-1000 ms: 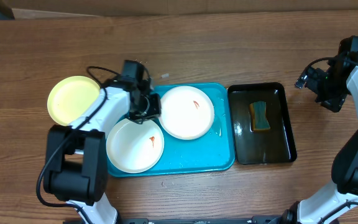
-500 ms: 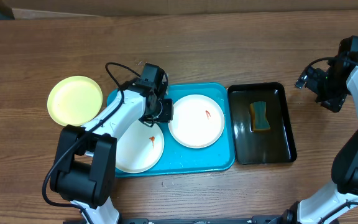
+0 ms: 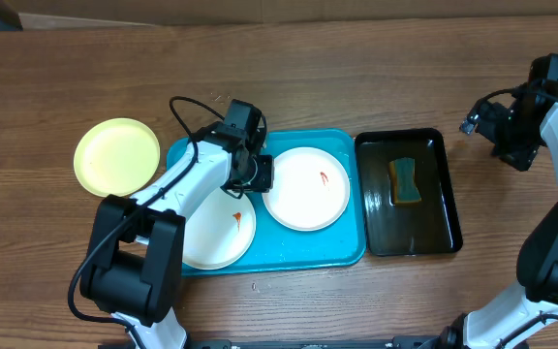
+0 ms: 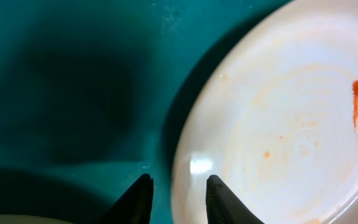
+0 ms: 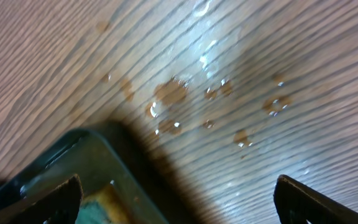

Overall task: Clean dirty plates on tray and stack at the side
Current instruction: 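Hold the white plate while the right gripper moves toward it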

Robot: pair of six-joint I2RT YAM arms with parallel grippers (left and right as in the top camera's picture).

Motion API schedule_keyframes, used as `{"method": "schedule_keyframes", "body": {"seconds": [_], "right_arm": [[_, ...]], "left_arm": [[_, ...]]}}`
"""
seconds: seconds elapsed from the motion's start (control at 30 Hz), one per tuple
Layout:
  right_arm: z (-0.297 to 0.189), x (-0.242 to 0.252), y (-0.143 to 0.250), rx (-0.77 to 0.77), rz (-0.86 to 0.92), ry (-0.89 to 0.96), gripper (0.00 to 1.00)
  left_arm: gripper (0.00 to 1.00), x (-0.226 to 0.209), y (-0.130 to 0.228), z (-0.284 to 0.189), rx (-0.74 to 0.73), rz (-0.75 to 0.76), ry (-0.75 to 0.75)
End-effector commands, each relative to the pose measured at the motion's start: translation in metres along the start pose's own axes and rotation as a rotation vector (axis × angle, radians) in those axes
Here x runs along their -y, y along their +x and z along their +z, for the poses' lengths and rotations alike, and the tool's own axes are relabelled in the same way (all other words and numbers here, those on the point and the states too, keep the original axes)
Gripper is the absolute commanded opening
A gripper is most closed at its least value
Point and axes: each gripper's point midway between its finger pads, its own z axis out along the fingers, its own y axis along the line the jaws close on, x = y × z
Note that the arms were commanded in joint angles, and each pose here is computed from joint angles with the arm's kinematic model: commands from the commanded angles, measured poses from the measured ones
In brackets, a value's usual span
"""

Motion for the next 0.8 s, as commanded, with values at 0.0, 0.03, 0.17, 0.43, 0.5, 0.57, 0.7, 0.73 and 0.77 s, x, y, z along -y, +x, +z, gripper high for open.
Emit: {"method": "schedule_keyframes", "body": {"seconds": [0.0,0.03,0.17,0.43,0.5,0.57,0.7,0.73,0.77], "right_arm": [[-0.019,-0.025,0.000,-0.008,-0.021,-0.137,1.00],[-0.025,-0.035,0.005,-0.031,-0.068,-0.195,1.00],[-0.041,-0.058,0.023,-0.105,-0.117,-0.290,0.82],[-0.035,-0.059,0.078,-0.231,-0.239,-0.072,0.80],[-0.030,-0.055,0.089,-0.246,-0.259,0.018,0.79],[-0.024,-0.052,0.098,-0.251,-0.280,0.090,0.79],[-0.008,-0.049,0.115,-0.254,-0.340,0.184,0.77],[-0.003,-0.046,0.117,-0.244,-0.333,0.215,0.77],[0.002,-0.044,0.119,-0.236,-0.334,0.237,0.77]], "left_arm": [[0.28,0.009,-0.008,-0.009,0.037,0.035,0.006],[0.26,0.009,-0.008,-0.009,0.038,0.036,0.000],[0.27,0.003,-0.008,-0.007,0.046,0.041,-0.044],[0.28,0.002,-0.004,-0.004,0.041,0.040,-0.046],[0.28,0.001,-0.003,-0.002,0.042,0.032,-0.046],[0.29,0.000,-0.003,-0.001,0.044,0.029,-0.044],[0.30,0.000,-0.003,-0.001,0.045,0.030,-0.044],[0.31,0.000,-0.003,-0.001,0.046,0.030,-0.044],[0.31,0.000,-0.003,-0.001,0.047,0.030,-0.044]]}}
